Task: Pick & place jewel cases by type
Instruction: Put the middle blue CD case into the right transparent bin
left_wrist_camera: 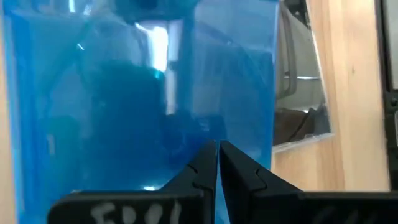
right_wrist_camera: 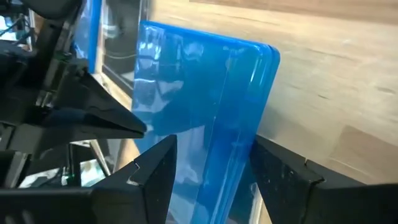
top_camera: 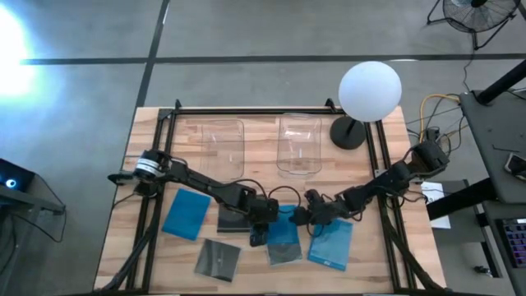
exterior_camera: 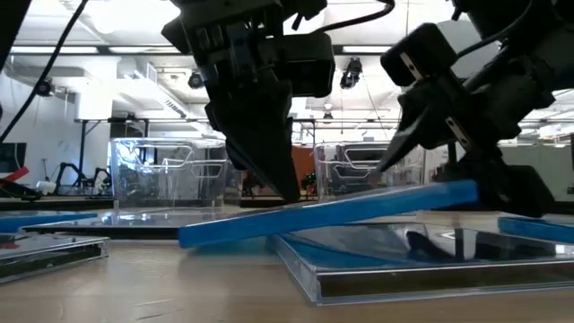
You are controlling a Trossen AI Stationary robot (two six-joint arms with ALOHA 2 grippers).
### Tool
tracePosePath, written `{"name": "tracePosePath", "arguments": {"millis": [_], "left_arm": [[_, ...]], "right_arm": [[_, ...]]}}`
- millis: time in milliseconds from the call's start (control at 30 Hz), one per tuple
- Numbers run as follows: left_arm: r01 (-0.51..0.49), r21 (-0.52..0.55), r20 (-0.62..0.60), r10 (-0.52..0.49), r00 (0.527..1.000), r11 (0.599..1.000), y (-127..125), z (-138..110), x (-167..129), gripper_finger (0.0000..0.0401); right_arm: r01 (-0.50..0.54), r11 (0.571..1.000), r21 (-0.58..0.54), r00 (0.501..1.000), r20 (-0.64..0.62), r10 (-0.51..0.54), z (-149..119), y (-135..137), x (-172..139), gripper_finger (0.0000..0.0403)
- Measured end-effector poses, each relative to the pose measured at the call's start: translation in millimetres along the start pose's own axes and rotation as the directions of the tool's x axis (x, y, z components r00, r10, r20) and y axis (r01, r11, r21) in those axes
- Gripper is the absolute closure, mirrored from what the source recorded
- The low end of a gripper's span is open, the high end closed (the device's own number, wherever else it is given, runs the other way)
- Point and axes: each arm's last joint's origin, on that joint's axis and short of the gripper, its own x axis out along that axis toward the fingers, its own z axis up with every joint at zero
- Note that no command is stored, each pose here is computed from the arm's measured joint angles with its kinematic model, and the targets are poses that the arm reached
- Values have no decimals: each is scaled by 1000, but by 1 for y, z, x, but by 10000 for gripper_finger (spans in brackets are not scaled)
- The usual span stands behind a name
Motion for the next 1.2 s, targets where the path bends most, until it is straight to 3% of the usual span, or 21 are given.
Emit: {"name": "tracePosePath", "arguments": {"millis": [233, 467, 800, 1200], "left_arm": [[-107, 28, -12, 108, 994, 994, -3, -1, -30, 401], [-178, 33, -219, 181, 959, 984, 0, -25, -47, 401], [-67, 9, -184, 68, 981, 998, -3, -35, -31, 401], [-43, 47, -202, 52, 978, 998, 6, -36, -7, 401]], "right_arm": [[7, 1000, 5, 998, 56, -7, 2, 1, 0, 209], [45, 999, 12, 995, 90, -46, 7, -3, 0, 209], [102, 994, 27, 989, 105, -104, 25, -6, 0, 209], [157, 988, 17, 980, -124, -153, 20, -11, 0, 209]]}}
